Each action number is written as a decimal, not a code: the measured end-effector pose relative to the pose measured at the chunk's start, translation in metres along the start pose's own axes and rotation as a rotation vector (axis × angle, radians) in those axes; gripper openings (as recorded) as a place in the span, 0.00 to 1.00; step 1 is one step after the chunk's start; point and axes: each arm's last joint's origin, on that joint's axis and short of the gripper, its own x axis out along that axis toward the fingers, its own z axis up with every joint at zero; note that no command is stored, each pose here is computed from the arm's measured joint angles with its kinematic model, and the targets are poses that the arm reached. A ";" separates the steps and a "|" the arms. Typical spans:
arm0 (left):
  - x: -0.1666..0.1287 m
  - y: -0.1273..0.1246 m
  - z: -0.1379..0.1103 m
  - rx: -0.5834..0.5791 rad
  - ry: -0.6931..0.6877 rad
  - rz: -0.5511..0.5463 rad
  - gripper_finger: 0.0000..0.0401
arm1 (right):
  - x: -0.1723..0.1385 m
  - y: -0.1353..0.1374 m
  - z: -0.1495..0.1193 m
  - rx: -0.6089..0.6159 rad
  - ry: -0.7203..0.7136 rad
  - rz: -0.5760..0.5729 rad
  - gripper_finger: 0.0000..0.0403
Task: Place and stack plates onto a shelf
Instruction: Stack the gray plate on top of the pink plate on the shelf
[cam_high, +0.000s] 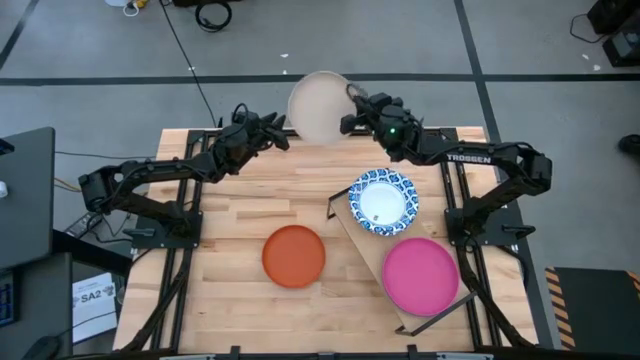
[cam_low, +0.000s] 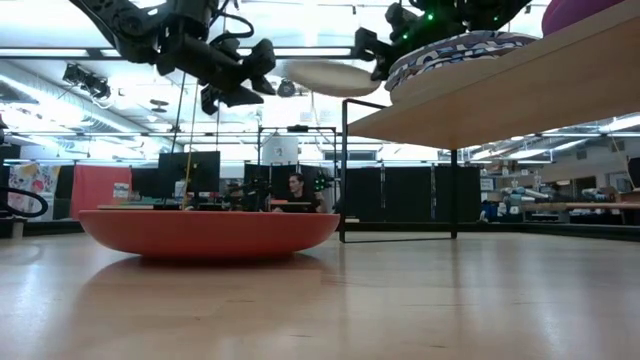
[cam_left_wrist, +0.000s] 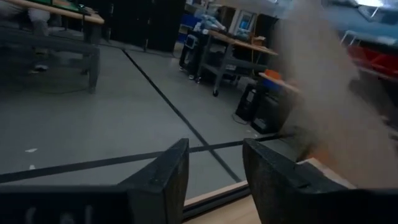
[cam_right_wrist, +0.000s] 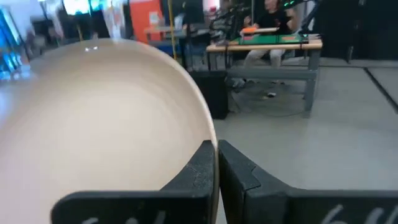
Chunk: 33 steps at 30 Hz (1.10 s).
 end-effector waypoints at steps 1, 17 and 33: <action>0.000 0.000 -0.001 0.005 0.004 0.001 0.40 | 0.000 -0.001 0.002 0.016 -0.011 0.002 0.03; 0.000 0.001 -0.005 0.030 0.049 0.001 0.41 | -0.009 -0.026 0.035 0.073 -0.094 -0.022 0.03; -0.002 0.007 -0.017 0.099 0.170 0.045 0.41 | -0.099 -0.073 0.093 0.328 -0.038 0.308 0.03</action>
